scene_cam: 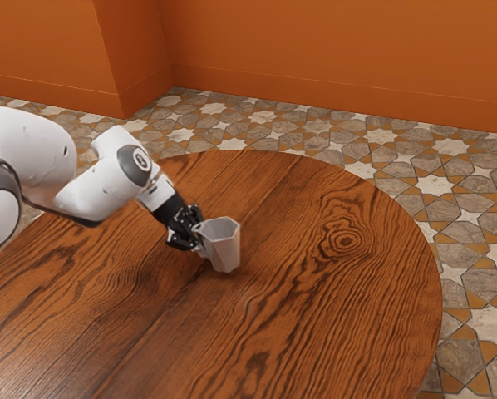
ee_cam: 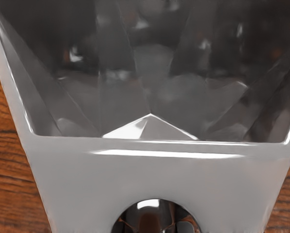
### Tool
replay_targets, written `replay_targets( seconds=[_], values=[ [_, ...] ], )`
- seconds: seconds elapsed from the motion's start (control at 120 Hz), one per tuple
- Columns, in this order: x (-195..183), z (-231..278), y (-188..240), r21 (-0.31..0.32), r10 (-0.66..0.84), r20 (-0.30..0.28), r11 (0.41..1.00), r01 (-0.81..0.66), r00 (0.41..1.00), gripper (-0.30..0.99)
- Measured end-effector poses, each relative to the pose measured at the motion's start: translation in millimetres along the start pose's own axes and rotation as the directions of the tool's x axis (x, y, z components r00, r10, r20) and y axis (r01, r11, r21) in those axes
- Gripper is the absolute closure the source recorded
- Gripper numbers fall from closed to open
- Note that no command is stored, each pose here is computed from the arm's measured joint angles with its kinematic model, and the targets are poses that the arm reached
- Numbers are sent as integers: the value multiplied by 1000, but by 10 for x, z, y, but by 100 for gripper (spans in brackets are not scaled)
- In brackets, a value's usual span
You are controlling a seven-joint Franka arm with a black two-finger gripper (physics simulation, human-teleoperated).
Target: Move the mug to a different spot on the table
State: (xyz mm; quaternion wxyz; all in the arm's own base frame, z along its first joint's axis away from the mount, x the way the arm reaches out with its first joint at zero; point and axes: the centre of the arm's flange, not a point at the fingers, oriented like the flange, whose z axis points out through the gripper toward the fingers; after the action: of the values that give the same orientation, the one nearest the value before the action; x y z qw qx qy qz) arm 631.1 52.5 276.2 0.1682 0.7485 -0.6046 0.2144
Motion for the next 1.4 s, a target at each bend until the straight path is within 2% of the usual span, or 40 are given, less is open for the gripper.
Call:
replay_targets(
  seconds=[0.333, 0.758, 1.25, 1.292, 1.4],
  values=[
    [-299, -232, -29, 18, -24, -4, 1000, 24, 1000, 68],
    [-382, -296, -63, 19, -13, -11, 1000, 13, 1000, 70],
    [-502, -102, -94, -9, -12, -2, 1000, 12, 1000, 70],
    [-504, -92, -94, -11, -11, -2, 1000, 11, 1000, 66],
    [-504, -84, -93, -18, -9, 0, 1000, 9, 1000, 43]
  ],
)
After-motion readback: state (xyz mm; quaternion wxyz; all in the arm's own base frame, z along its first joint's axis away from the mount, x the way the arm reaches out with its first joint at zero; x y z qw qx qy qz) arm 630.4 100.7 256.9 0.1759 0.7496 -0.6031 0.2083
